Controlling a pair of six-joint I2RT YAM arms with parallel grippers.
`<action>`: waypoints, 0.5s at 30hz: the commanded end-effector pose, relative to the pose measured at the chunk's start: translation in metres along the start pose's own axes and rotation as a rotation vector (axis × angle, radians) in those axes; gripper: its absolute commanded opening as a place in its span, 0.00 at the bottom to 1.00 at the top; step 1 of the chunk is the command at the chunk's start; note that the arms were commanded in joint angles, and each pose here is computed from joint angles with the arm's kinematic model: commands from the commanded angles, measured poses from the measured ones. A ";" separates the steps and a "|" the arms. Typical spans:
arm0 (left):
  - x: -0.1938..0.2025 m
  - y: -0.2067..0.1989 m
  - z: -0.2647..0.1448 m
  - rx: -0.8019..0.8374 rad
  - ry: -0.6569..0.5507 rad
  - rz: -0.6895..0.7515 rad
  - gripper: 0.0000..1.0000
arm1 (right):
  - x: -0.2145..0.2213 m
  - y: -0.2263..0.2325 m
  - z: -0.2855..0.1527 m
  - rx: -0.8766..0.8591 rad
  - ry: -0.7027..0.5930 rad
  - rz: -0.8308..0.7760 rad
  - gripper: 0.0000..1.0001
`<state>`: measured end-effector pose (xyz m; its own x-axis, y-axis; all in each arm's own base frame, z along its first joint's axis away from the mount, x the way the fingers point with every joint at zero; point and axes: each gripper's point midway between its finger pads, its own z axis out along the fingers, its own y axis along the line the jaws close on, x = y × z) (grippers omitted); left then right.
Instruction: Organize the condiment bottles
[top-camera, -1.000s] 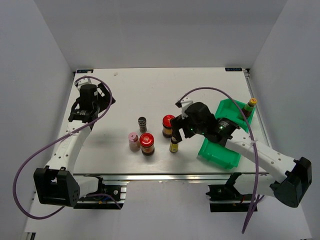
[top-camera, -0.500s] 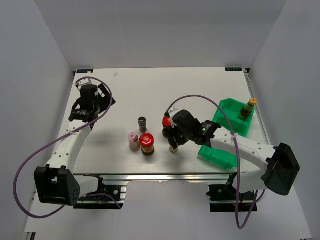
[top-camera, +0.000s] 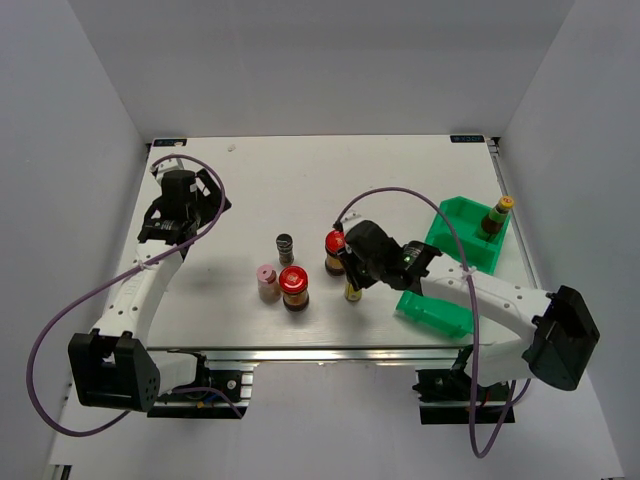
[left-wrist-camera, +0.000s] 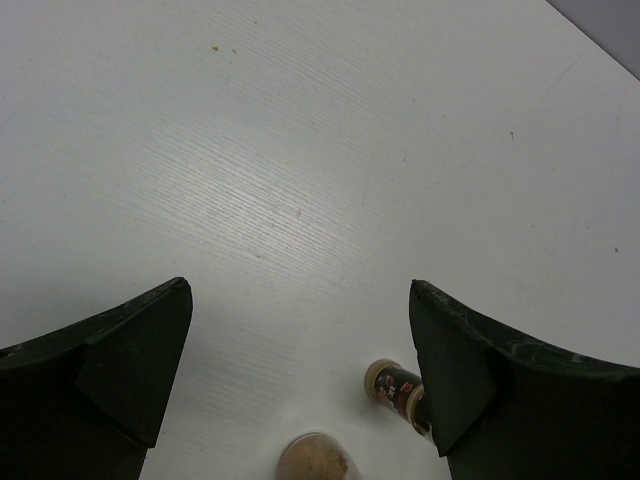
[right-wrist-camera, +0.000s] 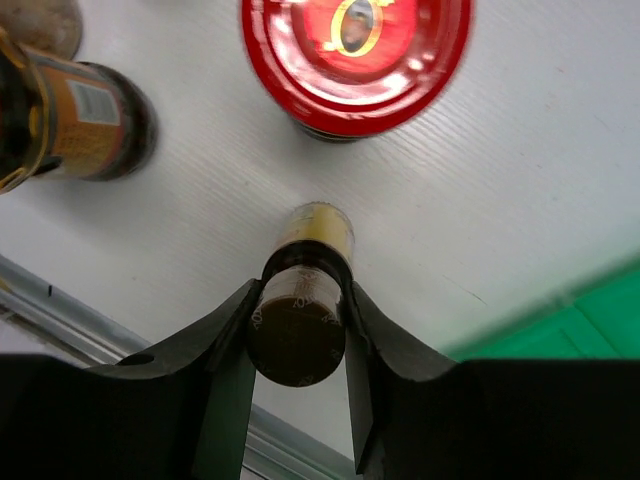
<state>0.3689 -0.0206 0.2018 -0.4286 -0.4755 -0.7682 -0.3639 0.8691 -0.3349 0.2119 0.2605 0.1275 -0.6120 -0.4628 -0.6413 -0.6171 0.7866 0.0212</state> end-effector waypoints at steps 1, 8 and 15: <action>-0.001 0.003 0.000 -0.011 -0.005 0.002 0.98 | -0.043 -0.032 -0.036 0.138 -0.150 0.100 0.14; -0.007 -0.004 -0.003 0.018 -0.015 0.007 0.98 | -0.084 -0.131 -0.094 0.373 -0.374 0.344 0.14; -0.011 -0.010 -0.003 0.041 -0.017 0.011 0.98 | -0.095 -0.221 -0.130 0.581 -0.426 0.496 0.14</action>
<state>0.3691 -0.0220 0.2013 -0.4362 -0.4685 -0.7683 -0.3536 0.8744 -0.3324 0.3211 0.1000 0.2513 -0.5167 0.0297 -0.8557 0.0009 0.9994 0.0341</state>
